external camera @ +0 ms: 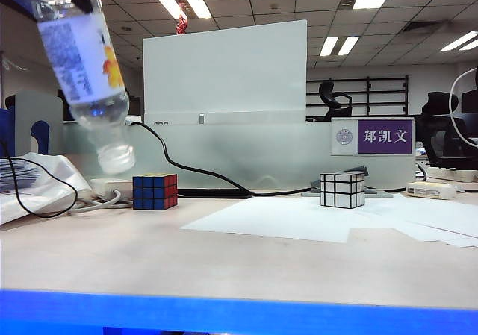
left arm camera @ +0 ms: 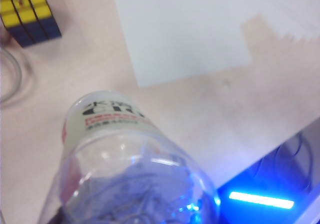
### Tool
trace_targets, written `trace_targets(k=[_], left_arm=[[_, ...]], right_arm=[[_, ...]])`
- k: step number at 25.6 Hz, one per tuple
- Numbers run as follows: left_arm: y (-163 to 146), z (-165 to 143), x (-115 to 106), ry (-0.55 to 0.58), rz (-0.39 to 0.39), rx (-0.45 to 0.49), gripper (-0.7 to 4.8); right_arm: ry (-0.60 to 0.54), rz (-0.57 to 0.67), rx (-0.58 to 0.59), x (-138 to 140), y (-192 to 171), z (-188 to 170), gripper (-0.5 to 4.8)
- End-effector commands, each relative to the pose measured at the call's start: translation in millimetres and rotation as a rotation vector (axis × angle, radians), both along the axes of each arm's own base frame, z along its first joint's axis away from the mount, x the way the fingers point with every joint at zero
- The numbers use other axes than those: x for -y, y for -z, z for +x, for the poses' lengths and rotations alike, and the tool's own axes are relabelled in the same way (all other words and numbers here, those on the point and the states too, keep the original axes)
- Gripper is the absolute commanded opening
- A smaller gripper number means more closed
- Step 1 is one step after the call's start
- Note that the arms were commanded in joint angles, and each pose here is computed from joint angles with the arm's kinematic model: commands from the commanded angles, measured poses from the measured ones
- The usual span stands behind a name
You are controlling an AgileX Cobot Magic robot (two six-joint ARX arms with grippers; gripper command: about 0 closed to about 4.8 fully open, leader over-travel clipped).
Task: Flip the plastic bottle upside down.
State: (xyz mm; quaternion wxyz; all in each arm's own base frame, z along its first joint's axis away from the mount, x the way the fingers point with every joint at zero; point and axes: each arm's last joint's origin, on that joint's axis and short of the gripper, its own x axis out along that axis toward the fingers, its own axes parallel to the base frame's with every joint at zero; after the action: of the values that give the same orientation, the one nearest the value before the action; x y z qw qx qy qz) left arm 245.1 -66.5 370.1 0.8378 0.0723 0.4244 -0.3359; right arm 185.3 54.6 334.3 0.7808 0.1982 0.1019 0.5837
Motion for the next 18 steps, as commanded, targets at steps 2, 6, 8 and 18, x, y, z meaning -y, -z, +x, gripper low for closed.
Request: trace_targets(k=[2, 6, 8, 18], left_arm=[[1, -3, 2, -0.019, 0.128, 0.023, -0.06], [4, -1, 1, -0.040, 0.210, 0.019, -0.06], [8, 2, 2, -0.036, 0.214, 0.004, -0.06], [33, 20, 9, -0.009, 0.249, -0.133, -0.06]], right_arm=[[0.287, -0.236, -0.043, -5, 29, -1, -0.09], [0.443, -0.476, -0.086, -9, 44, -17, -0.09], [0.474, -0.535, -0.068, -10, 45, -22, -0.09], [0.405, -0.568, -0.024, -31, 43, -39, -0.09]])
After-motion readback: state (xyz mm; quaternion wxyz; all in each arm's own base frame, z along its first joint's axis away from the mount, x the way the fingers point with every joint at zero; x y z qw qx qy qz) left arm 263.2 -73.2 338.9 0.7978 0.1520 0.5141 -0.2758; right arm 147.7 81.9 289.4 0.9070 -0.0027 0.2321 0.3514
